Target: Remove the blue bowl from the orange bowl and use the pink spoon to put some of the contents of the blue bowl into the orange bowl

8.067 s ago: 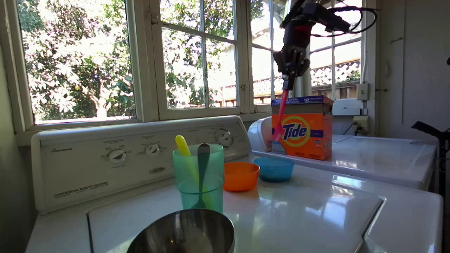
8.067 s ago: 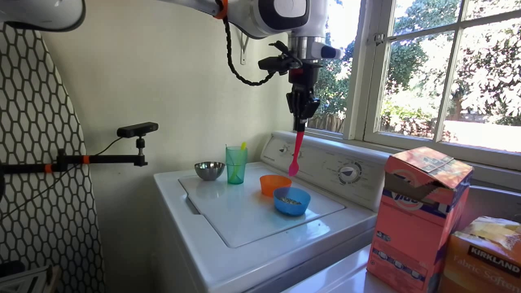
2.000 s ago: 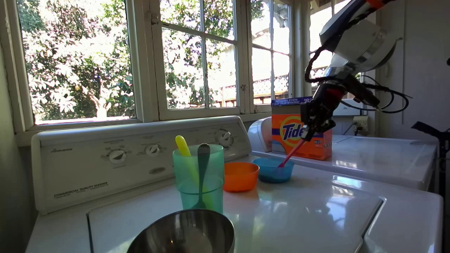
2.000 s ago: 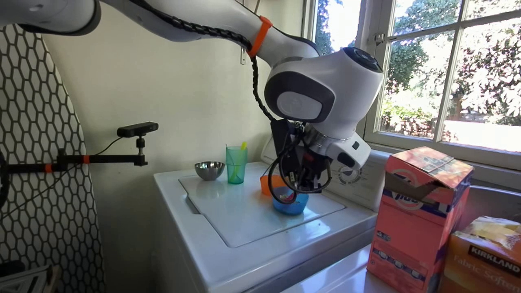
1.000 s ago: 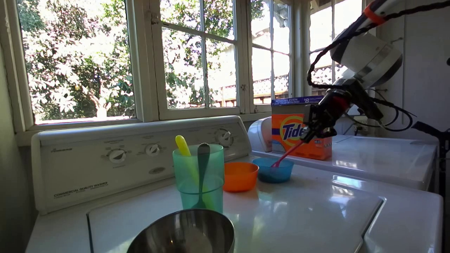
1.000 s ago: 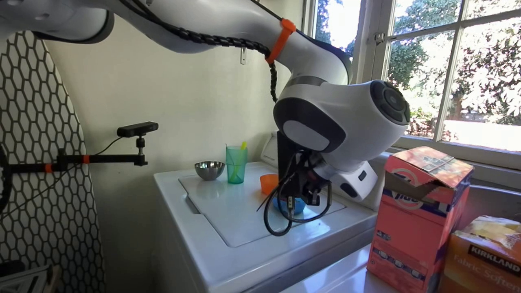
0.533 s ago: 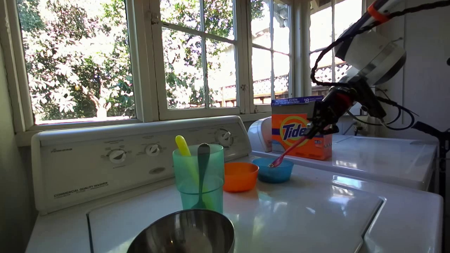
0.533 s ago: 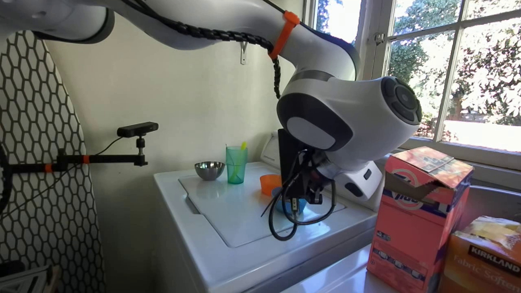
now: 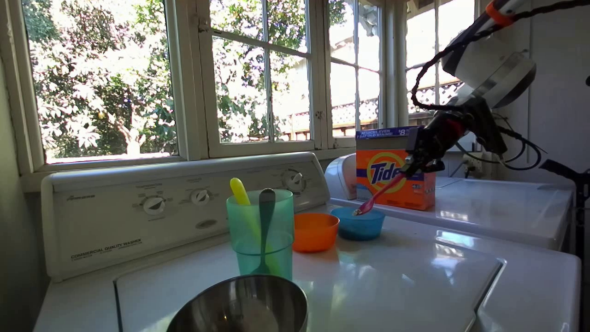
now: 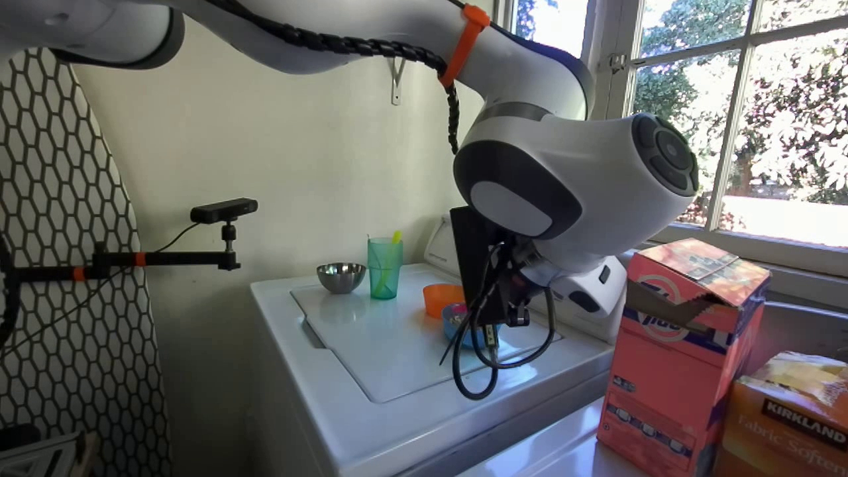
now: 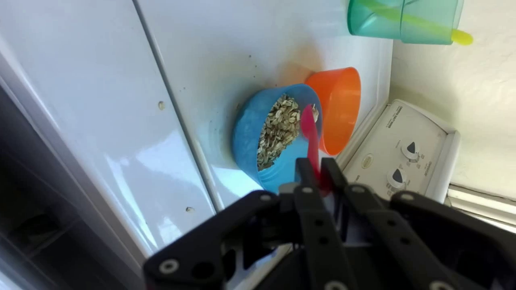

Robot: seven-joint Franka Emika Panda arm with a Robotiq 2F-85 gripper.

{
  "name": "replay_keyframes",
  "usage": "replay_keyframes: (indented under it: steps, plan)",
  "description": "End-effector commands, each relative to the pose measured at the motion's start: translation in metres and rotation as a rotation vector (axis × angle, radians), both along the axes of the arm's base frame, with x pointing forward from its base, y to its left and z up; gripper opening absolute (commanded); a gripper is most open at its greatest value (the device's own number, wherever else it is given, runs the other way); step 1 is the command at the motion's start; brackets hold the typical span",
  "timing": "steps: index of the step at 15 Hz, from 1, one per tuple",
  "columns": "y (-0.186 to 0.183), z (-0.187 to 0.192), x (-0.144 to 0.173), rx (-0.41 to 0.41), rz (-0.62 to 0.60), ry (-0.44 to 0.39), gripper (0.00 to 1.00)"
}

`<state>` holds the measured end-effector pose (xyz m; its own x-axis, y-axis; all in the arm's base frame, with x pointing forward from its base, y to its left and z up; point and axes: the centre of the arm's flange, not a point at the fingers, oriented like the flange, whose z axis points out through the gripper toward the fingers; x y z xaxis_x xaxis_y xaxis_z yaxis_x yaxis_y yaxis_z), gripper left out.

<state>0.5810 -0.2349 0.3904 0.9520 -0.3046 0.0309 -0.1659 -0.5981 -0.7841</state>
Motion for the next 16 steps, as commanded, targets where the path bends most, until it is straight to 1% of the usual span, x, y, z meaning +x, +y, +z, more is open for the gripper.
replay_keyframes:
  steps: [1,6,11,15,16]
  plan:
    - [-0.001,0.008,-0.001,0.037,0.031,-0.042,0.02]
    - [0.009,0.016,0.013,0.017,0.021,-0.054,0.02]
    - [0.034,0.021,0.032,0.007,0.073,-0.070,0.02]
    - [0.060,0.023,0.047,-0.033,0.115,-0.082,0.02]
    - [0.069,0.022,0.051,-0.068,0.123,-0.086,0.02]
